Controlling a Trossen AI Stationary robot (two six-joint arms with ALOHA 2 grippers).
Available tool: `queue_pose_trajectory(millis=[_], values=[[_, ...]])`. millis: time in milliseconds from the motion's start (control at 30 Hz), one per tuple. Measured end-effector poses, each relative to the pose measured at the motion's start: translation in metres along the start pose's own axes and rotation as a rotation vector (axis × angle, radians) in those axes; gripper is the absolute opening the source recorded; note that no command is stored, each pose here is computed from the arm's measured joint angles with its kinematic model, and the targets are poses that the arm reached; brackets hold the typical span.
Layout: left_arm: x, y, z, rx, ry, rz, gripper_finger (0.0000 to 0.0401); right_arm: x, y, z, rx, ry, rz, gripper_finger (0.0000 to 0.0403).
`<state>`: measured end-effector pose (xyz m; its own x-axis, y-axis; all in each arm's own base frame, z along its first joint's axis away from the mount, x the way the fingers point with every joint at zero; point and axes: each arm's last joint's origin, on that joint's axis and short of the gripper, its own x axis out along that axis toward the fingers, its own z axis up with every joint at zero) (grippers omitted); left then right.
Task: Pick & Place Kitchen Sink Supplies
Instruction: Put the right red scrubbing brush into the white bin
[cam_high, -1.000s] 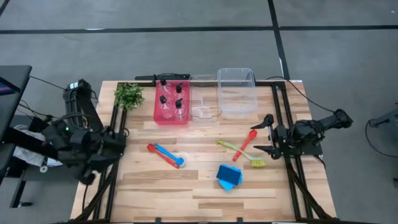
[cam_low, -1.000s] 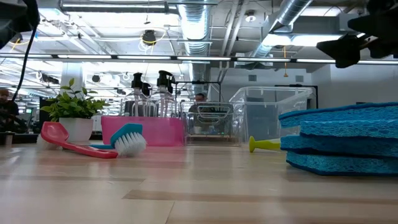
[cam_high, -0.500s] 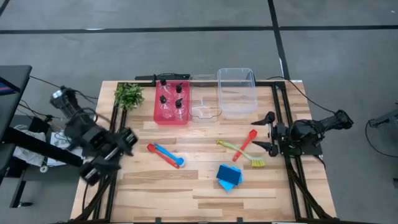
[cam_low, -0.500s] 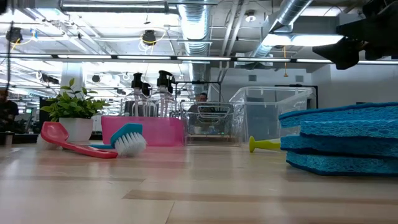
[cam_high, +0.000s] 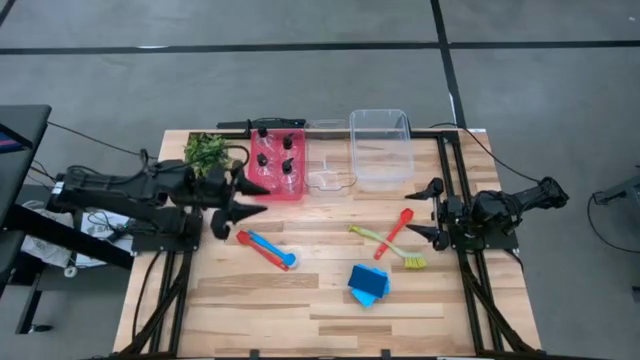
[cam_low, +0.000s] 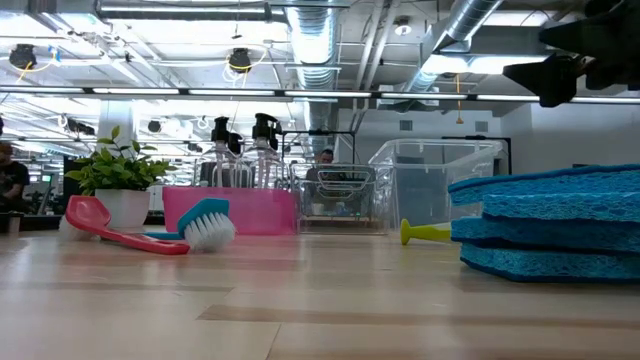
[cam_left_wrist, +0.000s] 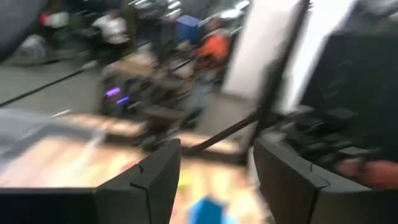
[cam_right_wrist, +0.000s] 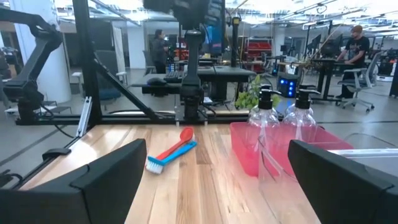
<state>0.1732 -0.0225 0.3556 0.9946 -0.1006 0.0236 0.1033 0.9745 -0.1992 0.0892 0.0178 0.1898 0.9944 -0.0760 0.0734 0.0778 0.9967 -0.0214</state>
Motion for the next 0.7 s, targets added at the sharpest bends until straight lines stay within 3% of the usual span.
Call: queue_pose_trajectory(millis=[133, 367, 500, 700], values=[[-0.014, 0.009, -0.009, 0.021, 0.115, 0.164, 0.0205, 0.000, 0.000, 0.000, 0.000, 0.000, 0.000, 0.0386], [-0.034, 0.014, -0.026, 0.009, 0.273, 0.330, 0.0205, 0.000, 0.000, 0.000, 0.007, 0.000, 0.000, 0.0386], [-0.038, 0.014, -0.030, -0.013, 0.250, 0.335, 0.0205, 0.000, 0.000, 0.004, 0.193, -0.038, 0.006, 0.0386], [-0.042, 0.012, -0.031, -0.027, 0.187, 0.299, 0.0205, -0.003, -0.003, 0.026, 0.587, -0.258, 0.050, 0.0386]])
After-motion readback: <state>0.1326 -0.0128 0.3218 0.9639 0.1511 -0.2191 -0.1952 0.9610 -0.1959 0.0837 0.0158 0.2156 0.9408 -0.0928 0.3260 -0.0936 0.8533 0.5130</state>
